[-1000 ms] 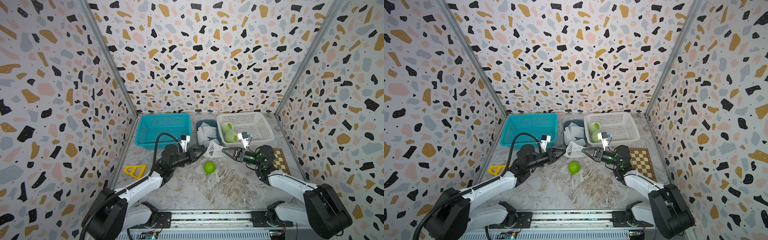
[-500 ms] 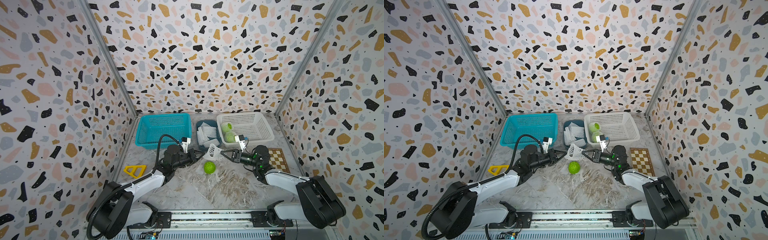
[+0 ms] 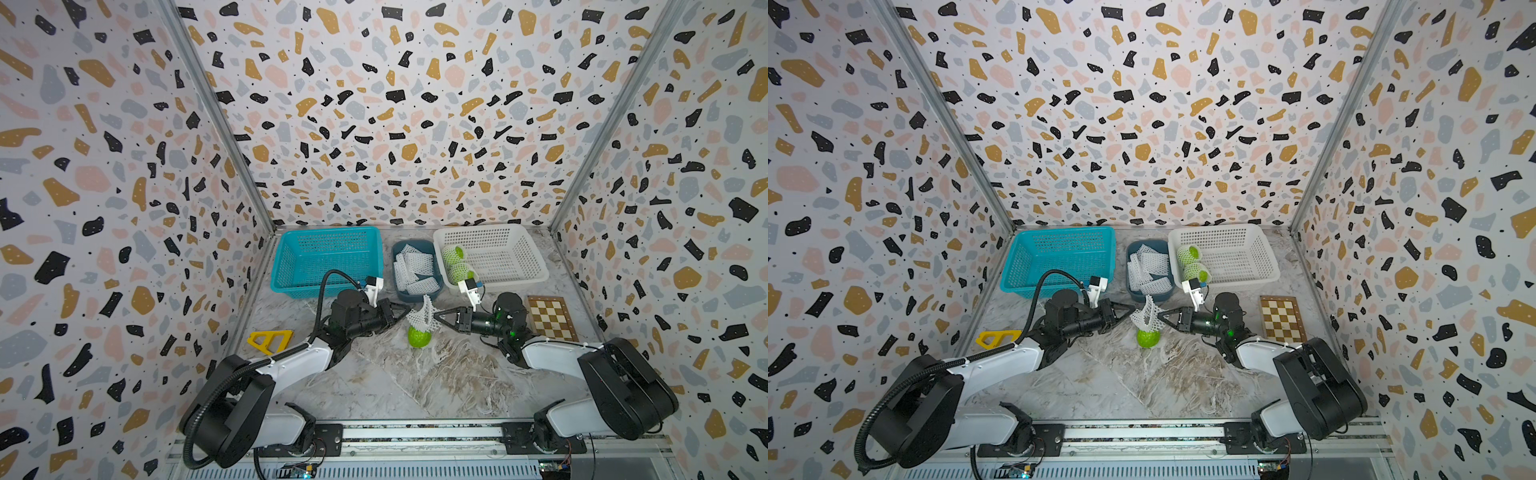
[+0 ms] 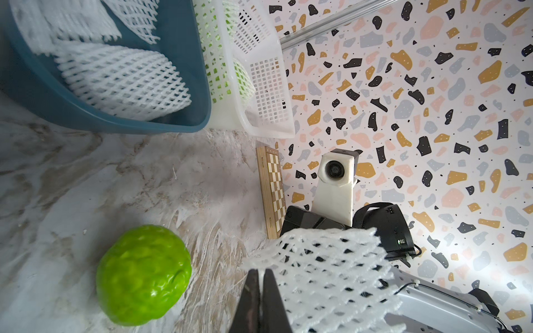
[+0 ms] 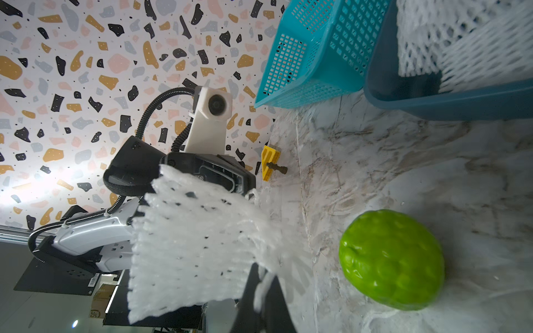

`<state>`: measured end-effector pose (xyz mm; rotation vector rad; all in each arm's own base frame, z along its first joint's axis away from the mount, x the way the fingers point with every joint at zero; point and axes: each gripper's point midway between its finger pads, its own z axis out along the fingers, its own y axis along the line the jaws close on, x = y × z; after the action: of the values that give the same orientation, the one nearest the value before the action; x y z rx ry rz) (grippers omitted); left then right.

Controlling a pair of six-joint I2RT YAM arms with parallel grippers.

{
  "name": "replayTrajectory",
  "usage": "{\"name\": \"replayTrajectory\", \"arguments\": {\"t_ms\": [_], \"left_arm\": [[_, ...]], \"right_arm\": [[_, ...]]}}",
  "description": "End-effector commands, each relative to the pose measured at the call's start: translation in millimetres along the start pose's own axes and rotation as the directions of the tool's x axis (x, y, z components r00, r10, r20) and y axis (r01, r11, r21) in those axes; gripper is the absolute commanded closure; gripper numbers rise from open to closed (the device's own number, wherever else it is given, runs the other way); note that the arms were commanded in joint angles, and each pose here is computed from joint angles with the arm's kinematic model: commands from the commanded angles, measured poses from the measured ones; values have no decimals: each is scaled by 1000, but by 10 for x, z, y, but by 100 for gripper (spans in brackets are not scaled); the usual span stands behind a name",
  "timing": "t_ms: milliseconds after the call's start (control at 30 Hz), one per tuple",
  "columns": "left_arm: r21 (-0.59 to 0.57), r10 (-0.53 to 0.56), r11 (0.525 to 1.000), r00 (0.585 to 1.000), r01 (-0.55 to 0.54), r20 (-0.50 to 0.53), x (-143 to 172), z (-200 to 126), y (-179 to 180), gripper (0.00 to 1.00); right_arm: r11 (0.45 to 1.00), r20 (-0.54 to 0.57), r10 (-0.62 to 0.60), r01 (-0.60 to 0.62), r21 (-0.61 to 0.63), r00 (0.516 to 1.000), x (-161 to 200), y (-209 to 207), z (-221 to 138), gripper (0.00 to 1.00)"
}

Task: Sleeve custard apples in foam nets
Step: Put on the foam net on the custard apple.

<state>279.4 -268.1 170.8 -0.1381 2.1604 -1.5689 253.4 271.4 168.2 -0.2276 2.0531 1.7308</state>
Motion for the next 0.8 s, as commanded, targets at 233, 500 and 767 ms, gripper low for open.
{"name": "replayTrajectory", "arguments": {"t_ms": [233,500,767], "left_arm": [[-51,-7,999,1000,8,20,5,32,239,100],[-97,-51,994,998,54,28,24,66,454,100],[-125,-67,990,998,69,18,63,94,592,100]], "right_arm": [[1000,3,-4,4,23,1000,15,-137,9,100],[998,-12,33,-33,50,999,78,-323,14,100],[997,-28,57,-56,60,998,133,-424,37,100]]}}
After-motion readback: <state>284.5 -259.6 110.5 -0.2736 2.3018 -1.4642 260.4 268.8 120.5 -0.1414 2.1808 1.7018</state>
